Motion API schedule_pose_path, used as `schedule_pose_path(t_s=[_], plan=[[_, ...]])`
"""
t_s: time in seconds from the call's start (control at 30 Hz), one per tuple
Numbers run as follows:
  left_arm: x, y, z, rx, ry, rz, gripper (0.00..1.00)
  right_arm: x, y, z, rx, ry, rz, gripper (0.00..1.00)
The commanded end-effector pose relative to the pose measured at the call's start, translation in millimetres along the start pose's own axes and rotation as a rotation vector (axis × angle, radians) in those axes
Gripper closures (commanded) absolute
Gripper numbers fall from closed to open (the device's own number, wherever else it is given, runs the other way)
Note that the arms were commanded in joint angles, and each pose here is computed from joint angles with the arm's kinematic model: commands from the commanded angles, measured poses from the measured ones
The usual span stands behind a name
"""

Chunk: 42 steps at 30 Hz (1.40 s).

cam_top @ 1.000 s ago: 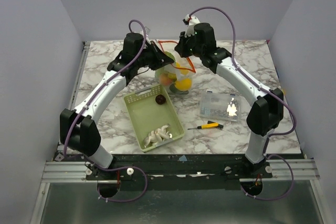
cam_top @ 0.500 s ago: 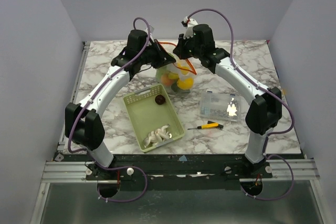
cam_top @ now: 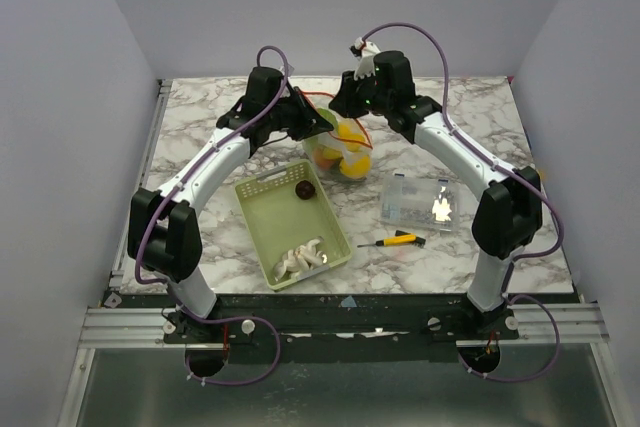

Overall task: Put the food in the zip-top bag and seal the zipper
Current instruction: Adjust the zipper food storage bag at the center of the board.

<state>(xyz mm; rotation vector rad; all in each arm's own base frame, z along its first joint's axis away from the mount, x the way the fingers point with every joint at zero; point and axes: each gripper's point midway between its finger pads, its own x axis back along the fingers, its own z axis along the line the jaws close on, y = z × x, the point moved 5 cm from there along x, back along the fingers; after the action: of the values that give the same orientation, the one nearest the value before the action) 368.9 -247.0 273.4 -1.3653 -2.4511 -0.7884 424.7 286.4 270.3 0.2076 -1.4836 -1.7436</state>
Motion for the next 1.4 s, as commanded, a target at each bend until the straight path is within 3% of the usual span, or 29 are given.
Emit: schedule_pose_path(t_s=[0.0, 0.17, 0.37, 0.5, 0.8, 0.97, 1.2, 1.3, 1.37], plan=[[5.2, 1.3, -5.2, -0.013, -0.035, -0.005, 1.00, 18.4, 20.0, 13.3, 0.049, 0.075, -0.026, 0.73], [3.7, -2.9, 0.1, -0.008, -0.034, 0.004, 1.00, 25.7, 9.2, 13.0, 0.115, 0.115, 0.011, 0.58], [2.6, -0.3, -1.7, -0.014, -0.032, 0.003, 1.00, 42.8, -1.9, 10.1, 0.272, 0.125, 0.052, 0.27], [2.3, 0.7, -0.5, -0.016, -0.024, 0.002, 1.00, 53.9, -15.1, 8.0, 0.369, 0.143, 0.104, 0.17], [0.2, 5.2, -4.5, -0.003, -0.017, 0.001, 1.00, 63.7, -35.9, 25.6, 0.515, 0.184, 0.134, 0.10], [1.4, 8.9, -7.3, 0.012, -0.007, -0.016, 1.00, 50.1, -46.0, 28.4, 0.576, 0.087, 0.154, 0.06], [1.8, 10.8, -11.3, 0.018, -0.011, -0.018, 1.00, 39.1, -34.8, 34.0, 0.506, 0.034, 0.109, 0.00], [3.8, 9.9, -13.1, 0.017, -0.021, -0.016, 1.00, 32.5, -34.9, 27.1, 0.513, -0.061, 0.080, 0.03], [5.8, 9.2, -13.6, 0.014, -0.020, -0.020, 1.00, 27.7, -37.1, 18.9, 0.520, -0.110, 0.086, 0.15]])
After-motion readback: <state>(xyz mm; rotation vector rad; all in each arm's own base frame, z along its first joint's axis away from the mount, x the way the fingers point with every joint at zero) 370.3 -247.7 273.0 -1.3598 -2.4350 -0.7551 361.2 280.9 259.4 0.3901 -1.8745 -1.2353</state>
